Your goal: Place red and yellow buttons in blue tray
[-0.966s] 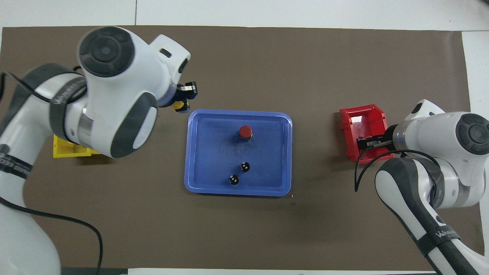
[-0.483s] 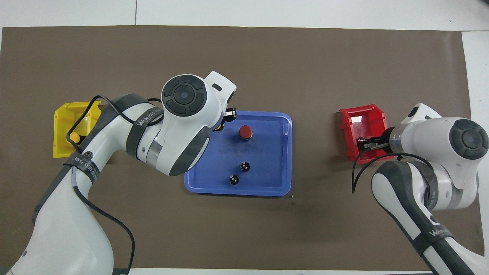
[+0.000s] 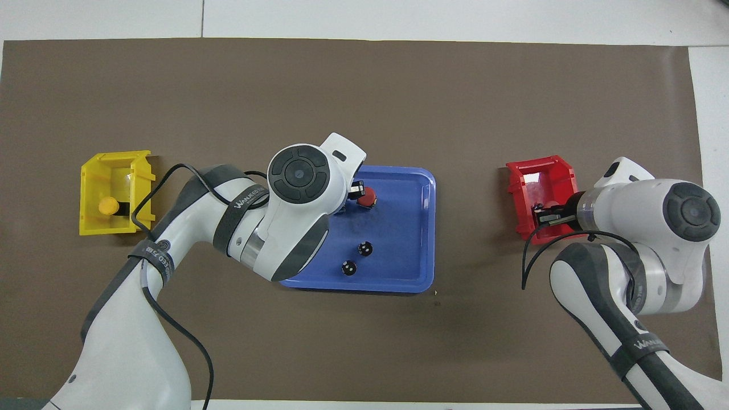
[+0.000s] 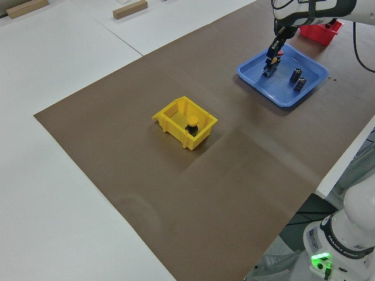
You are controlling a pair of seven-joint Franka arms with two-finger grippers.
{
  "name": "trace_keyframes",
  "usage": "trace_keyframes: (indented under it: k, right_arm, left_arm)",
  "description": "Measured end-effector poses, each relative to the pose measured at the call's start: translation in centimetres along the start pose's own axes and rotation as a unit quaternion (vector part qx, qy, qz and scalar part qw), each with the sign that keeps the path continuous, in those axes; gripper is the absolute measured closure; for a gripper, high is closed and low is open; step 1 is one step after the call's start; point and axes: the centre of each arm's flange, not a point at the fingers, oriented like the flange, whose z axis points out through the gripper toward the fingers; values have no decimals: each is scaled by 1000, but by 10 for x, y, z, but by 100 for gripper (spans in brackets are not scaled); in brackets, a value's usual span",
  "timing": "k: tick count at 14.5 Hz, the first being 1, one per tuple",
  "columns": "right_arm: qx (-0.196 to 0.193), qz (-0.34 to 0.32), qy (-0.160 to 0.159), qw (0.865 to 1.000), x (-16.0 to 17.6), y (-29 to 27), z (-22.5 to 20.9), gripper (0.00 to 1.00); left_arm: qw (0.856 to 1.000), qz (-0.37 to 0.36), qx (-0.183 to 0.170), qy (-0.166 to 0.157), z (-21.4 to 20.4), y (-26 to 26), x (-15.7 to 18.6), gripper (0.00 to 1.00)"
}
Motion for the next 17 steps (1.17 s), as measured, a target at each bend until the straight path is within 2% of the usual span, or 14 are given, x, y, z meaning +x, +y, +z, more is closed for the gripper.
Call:
trace_keyframes:
  k: [1, 5, 7, 9, 12, 15, 17]
  right_arm:
    - [1, -4, -8, 1000, 3, 1, -5, 59]
    - [7, -11, -33, 999, 35, 4, -62, 59]
    - [9, -9, -34, 999, 50, -2, -87, 59]
    - [9, 0, -28, 1000, 76, -31, -108, 59]
    - [14, 39, -7, 999, 112, -114, -129, 59]
    - [24, 78, 3, 997, 122, -214, -111, 59]
    - [26, 88, -3, 996, 119, -257, -83, 59]
  left_arm:
    - [1000, -1, -1, 2, 0, 0, 1, 53]
    - [1000, -1, -2, 6, -2, -6, 8, 8]
    - [1000, 6, 6, 0, -12, -18, 16, 4]
    - [999, 26, 18, -14, -44, -49, 34, 0]
    - [997, 58, 29, -33, -94, -133, 73, 0]
    - [997, 71, 26, -34, -145, -230, 101, 0]
    - [994, 103, 21, -43, -187, -295, 101, 0]
